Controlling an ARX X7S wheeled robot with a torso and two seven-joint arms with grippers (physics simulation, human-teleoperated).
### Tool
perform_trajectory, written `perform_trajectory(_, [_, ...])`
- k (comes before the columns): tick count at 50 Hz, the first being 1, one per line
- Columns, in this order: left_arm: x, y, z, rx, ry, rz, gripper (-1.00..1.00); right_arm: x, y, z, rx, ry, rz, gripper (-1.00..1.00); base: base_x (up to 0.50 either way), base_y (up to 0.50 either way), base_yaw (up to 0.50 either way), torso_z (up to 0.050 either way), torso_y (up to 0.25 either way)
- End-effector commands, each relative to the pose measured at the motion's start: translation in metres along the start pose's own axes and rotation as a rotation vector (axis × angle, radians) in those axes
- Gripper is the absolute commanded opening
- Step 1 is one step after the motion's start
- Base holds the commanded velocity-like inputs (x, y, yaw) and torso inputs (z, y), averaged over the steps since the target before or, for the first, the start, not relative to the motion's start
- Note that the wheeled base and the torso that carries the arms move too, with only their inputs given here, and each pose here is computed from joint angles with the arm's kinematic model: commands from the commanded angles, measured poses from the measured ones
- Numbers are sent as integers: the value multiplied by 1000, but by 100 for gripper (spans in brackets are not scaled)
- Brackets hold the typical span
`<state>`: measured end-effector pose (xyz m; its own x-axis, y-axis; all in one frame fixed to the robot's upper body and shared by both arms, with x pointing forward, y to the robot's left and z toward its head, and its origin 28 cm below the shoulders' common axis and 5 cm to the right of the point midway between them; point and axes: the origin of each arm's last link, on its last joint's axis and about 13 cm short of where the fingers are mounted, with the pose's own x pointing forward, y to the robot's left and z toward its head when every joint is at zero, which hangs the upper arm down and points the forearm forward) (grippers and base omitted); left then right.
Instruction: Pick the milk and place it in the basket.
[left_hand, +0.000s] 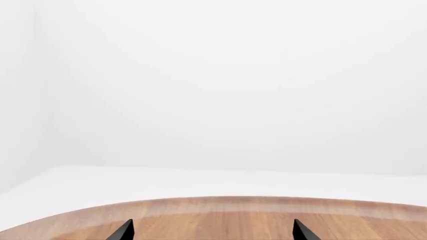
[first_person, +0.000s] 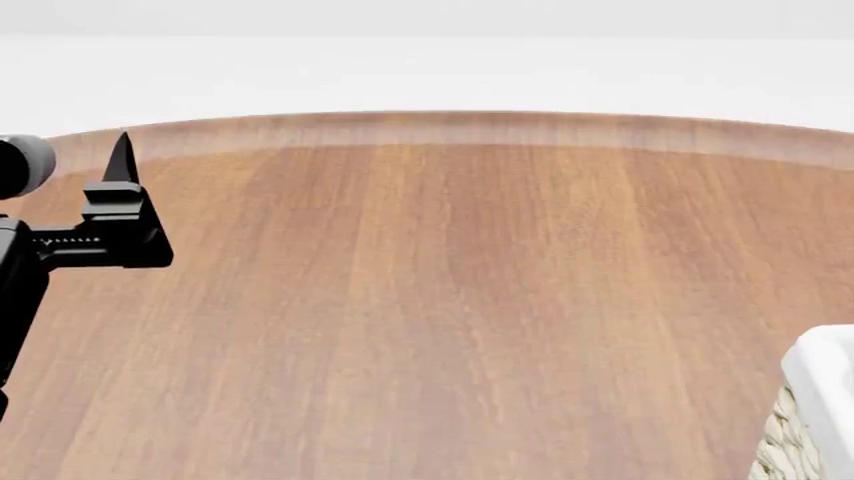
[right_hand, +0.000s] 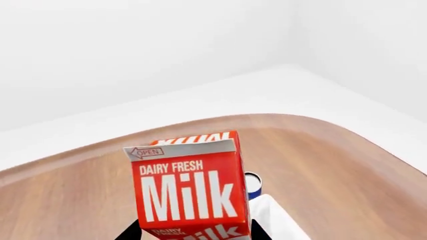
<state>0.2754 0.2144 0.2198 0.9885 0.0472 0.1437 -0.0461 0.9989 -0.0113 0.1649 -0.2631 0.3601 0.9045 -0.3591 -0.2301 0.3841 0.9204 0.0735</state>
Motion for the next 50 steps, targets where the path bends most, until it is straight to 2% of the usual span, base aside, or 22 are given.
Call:
perform_trajectory(1, [0, 0, -1, 1, 1, -2, 100, -5, -13, 2, 24, -45, -69, -100, 0, 0, 0, 0, 0])
perform_trajectory(10, [0, -1, -1, 3, 2, -2, 100, 2, -16, -2, 39, -58, -107, -100, 0, 0, 0, 0, 1])
perform_trajectory(28, [0, -1, -5, 7, 9, -1, 100, 26, -9, -11, 34, -50, -97, -100, 0, 0, 0, 1, 1])
perform_trajectory(39, [0, -1, -5, 10, 9, -1, 100, 34, -17, -21, 87, -25, -134, -100, 0, 0, 0, 1, 1])
perform_trajectory(50, [0, -1, -6, 11, 11, 0, 100, 36, -16, -24, 112, 27, -138, -100, 0, 0, 0, 0, 1])
